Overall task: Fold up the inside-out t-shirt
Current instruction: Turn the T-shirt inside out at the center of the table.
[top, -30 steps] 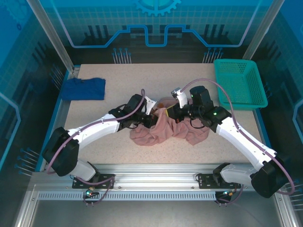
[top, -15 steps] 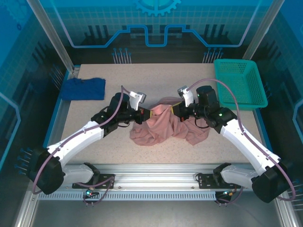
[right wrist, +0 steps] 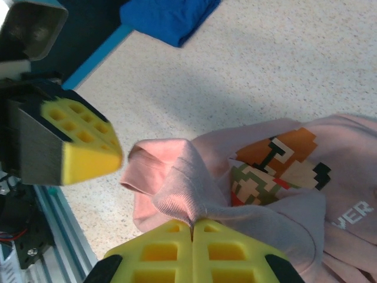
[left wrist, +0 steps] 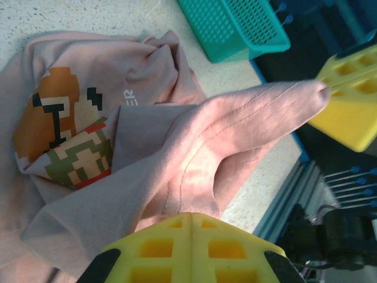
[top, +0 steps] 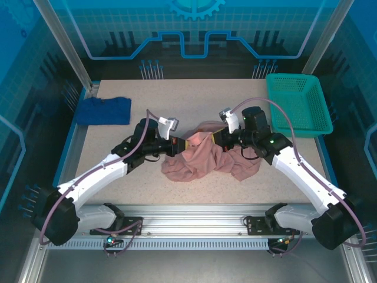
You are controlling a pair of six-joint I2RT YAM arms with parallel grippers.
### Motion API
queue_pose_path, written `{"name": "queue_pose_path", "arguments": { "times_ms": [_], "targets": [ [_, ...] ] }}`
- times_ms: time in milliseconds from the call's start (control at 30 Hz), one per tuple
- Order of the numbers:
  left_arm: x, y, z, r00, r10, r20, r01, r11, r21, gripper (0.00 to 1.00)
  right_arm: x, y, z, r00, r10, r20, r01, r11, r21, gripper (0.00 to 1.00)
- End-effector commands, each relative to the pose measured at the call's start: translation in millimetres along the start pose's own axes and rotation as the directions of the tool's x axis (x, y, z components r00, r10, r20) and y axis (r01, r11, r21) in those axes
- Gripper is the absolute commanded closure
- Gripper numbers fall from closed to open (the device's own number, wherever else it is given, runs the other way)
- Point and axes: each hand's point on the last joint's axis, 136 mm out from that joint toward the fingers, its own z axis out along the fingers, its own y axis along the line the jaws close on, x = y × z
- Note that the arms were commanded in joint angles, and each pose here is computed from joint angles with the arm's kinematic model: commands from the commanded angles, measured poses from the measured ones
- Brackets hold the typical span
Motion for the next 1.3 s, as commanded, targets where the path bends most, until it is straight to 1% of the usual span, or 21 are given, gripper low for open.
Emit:
{"name": "queue_pose_path", "arguments": {
  "times_ms": [0,33,100,200,267,367,433,500,533,600,633,700,733,800,967,1000,1100,1267],
  "targets": [
    [-23,-26,-26,0.994,-0.053,0.094,0.039,0.989,0.142,1.0,-9,-12,0,1.0,-0.012,-0.016,0.014,0.991,0.131,1.0],
    [-27,-31,-32,0.992,-0.061,0.109,0.042,0.984,0.174,1.0,-8,-19,1,0.999,-0.012,-0.031,0.017,0.984,0.179,1.0],
    [-30,-38,-40,0.99,-0.063,0.123,0.038,0.979,0.199,1.0,-7,-26,6,0.998,-0.019,-0.057,0.031,0.974,0.225,1.0],
    [-29,-34,-44,0.989,-0.067,0.133,0.043,0.984,0.172,1.0,-4,-23,15,0.996,-0.032,-0.083,0.049,0.976,0.211,1.0],
    [-27,-18,-41,0.988,-0.08,0.133,0.067,0.993,0.101,1.0,-1,-20,19,0.995,-0.039,-0.097,0.057,0.98,0.19,1.0],
    [-20,14,-34,0.987,-0.1,0.129,0.107,0.993,-0.049,1.0,5,-19,23,0.992,-0.044,-0.121,0.065,0.983,0.172,1.0],
    [-14,41,-31,0.986,-0.105,0.127,0.126,0.977,-0.173,1.0,8,-19,26,0.99,-0.047,-0.136,0.069,0.984,0.162,1.0],
    [-7,65,-32,0.987,-0.113,0.116,0.142,0.946,-0.291,1.0,10,-21,27,0.988,-0.045,-0.151,0.07,0.984,0.166,1.0],
    [-5,70,-30,0.99,-0.107,0.095,0.133,0.937,-0.322,1.0,11,-20,28,0.987,-0.043,-0.156,0.068,0.985,0.16,1.0],
    [0,66,-23,0.995,-0.089,0.048,0.099,0.948,-0.302,1.0,10,-18,29,0.987,-0.038,-0.155,0.06,0.988,0.142,1.0],
    [5,59,-18,0.998,-0.063,0.021,0.066,0.959,-0.276,0.94,10,-16,30,0.987,-0.037,-0.157,0.057,0.99,0.129,1.0],
    [13,42,-8,0.999,0.029,-0.022,-0.033,0.968,-0.249,0.73,10,-15,32,0.986,-0.032,-0.162,0.052,0.991,0.119,1.0],
    [18,36,-2,0.996,0.083,-0.044,-0.091,0.963,-0.254,0.62,9,-15,33,0.986,-0.031,-0.164,0.051,0.992,0.116,1.0],
    [24,28,9,0.985,0.152,-0.081,-0.168,0.95,-0.261,0.51,8,-14,33,0.987,-0.028,-0.161,0.046,0.993,0.109,1.0],
    [26,11,38,0.972,0.208,-0.113,-0.228,0.95,-0.215,0.36,6,-10,32,0.988,-0.018,-0.155,0.031,0.996,0.083,1.0],
    [25,10,44,0.969,0.219,-0.115,-0.239,0.946,-0.218,0.32,6,-9,32,0.988,-0.017,-0.153,0.03,0.997,0.077,1.0],
    [17,15,59,0.964,0.237,-0.123,-0.262,0.928,-0.264,0.25,5,-7,31,0.989,-0.015,-0.148,0.025,0.998,0.065,1.0],
    [4,21,76,0.958,0.257,-0.125,-0.284,0.909,-0.305,0.18,6,-6,29,0.989,-0.014,-0.145,0.023,0.998,0.06,1.0]
  ]
}}
